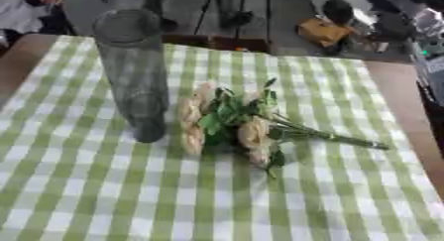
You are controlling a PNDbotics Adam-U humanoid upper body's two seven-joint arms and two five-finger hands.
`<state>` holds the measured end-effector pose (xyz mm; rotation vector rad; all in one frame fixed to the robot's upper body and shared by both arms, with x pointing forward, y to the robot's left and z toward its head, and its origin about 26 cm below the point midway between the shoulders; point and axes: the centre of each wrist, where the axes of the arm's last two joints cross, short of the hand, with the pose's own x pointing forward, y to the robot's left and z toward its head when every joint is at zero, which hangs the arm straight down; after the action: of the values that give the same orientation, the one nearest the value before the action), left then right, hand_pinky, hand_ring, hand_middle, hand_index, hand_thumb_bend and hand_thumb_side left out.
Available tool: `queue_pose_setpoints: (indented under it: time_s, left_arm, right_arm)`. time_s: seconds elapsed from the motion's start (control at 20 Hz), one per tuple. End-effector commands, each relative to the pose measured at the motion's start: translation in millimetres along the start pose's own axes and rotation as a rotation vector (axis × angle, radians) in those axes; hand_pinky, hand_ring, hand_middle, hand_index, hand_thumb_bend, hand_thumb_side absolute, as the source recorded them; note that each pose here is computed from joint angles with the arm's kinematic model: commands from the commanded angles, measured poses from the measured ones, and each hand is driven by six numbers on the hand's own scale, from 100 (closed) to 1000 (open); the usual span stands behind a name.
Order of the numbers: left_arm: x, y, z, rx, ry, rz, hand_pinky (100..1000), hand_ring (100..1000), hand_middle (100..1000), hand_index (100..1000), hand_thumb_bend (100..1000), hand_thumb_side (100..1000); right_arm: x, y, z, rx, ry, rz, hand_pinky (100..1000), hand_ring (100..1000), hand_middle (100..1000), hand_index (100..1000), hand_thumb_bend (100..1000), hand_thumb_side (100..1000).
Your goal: Arrange flowers into the vase.
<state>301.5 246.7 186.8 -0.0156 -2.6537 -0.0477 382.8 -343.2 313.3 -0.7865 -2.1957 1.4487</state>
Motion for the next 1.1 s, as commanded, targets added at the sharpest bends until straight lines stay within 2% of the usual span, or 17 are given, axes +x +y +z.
queue_pose_setpoints:
  time_s: [0.05, 0.2, 0.35, 0.45, 0.6, 0.9, 1.1]
  left_arm:
    - [4, 0.3, -4, -0.012, -0.021, 0.001, 520, 829, 928, 948, 100, 846]
    - [4, 0.4, -4, -0.013, -0.021, 0.000, 520, 829, 927, 948, 100, 846]
    - [4, 0.5, -4, -0.013, -0.021, -0.001, 520, 829, 928, 948, 100, 846]
    - [4, 0.5, -4, -0.013, -0.021, -0.001, 519, 829, 928, 948, 100, 847]
    - [4, 0.2, -4, -0.014, -0.022, 0.000, 519, 829, 929, 948, 100, 847]
    - [4, 0.0, -5, -0.014, -0.024, 0.000, 519, 830, 929, 948, 100, 848]
    - [4, -0.4, -6, -0.014, -0.026, 0.001, 519, 830, 929, 949, 100, 848]
  right_arm:
    - [-19, -14.4, 9, 0.108, 0.052, 0.106, 740, 788, 763, 871, 683, 918]
    - [-36, -9.9, 19, 0.219, 0.097, 0.164, 755, 811, 791, 912, 761, 861]
    - [-46, -6.3, 30, 0.287, 0.127, 0.203, 768, 827, 814, 940, 796, 813]
    - [-50, -3.2, 36, 0.318, 0.155, 0.213, 794, 854, 848, 994, 819, 721]
    - [-54, 2.2, 45, 0.357, 0.202, 0.212, 813, 873, 871, 1000, 784, 661]
    - [-58, 17.8, 57, 0.399, 0.257, 0.177, 848, 927, 900, 987, 750, 624]
    - [-60, 31.7, 64, 0.395, 0.277, 0.146, 823, 895, 884, 973, 704, 588]
